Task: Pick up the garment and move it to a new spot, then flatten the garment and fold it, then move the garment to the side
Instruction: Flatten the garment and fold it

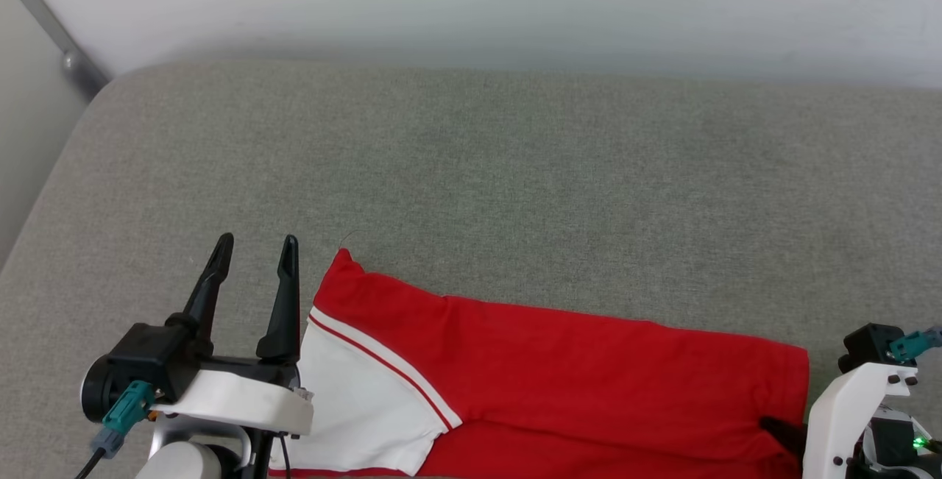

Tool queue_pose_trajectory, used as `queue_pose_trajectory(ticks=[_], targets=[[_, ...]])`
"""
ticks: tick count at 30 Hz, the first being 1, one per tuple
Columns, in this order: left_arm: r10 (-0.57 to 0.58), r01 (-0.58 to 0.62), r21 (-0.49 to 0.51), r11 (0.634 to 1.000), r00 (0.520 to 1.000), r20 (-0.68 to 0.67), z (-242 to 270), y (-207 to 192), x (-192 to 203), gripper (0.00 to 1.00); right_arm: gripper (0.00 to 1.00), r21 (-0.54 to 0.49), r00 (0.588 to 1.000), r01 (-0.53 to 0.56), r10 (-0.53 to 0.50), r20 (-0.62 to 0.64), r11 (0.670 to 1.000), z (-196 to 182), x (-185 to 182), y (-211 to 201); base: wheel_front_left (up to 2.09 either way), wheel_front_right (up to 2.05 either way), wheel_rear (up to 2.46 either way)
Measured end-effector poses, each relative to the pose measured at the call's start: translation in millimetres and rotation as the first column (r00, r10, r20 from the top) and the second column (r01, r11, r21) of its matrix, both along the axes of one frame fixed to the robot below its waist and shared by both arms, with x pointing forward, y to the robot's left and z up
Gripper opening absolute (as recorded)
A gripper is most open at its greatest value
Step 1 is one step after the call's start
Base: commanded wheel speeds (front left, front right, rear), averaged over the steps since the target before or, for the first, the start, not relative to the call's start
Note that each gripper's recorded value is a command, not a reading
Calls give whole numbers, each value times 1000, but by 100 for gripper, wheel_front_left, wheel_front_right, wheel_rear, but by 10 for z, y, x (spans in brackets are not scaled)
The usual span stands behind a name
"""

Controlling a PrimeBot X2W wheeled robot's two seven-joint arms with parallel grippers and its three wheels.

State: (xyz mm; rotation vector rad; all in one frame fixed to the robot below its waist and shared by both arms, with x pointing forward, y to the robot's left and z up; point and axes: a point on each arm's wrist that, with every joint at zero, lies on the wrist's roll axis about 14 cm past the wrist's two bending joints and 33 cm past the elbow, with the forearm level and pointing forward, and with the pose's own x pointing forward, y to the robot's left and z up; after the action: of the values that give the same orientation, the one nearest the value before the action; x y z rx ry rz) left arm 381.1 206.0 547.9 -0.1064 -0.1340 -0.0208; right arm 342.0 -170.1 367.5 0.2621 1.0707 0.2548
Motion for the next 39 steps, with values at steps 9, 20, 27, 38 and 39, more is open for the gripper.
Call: queue_pose_trajectory(ticks=[9,20,27,38,39], targets=[[26,-26,6,1000,1000,7,38,65,-136,100,0,-53,997,-10,14,80,999,252,-21,-187,0,0,0],[-25,25,1,1000,1000,12,80,-123,-144,100,0,-114,947,281,-257,190,953,561,-106,-1183,0,0,0],[-49,49,1,999,999,0,44,-201,-110,100,0,-27,934,337,-331,136,941,618,-188,-1144,0,0,0],[-41,41,-1,999,999,-25,-24,-171,-109,100,0,490,985,144,-170,8,860,846,-68,264,0,0,0],[-44,44,0,999,999,-25,-17,-172,-101,100,0,521,989,127,-149,0,844,852,-63,365,0,0,0]])
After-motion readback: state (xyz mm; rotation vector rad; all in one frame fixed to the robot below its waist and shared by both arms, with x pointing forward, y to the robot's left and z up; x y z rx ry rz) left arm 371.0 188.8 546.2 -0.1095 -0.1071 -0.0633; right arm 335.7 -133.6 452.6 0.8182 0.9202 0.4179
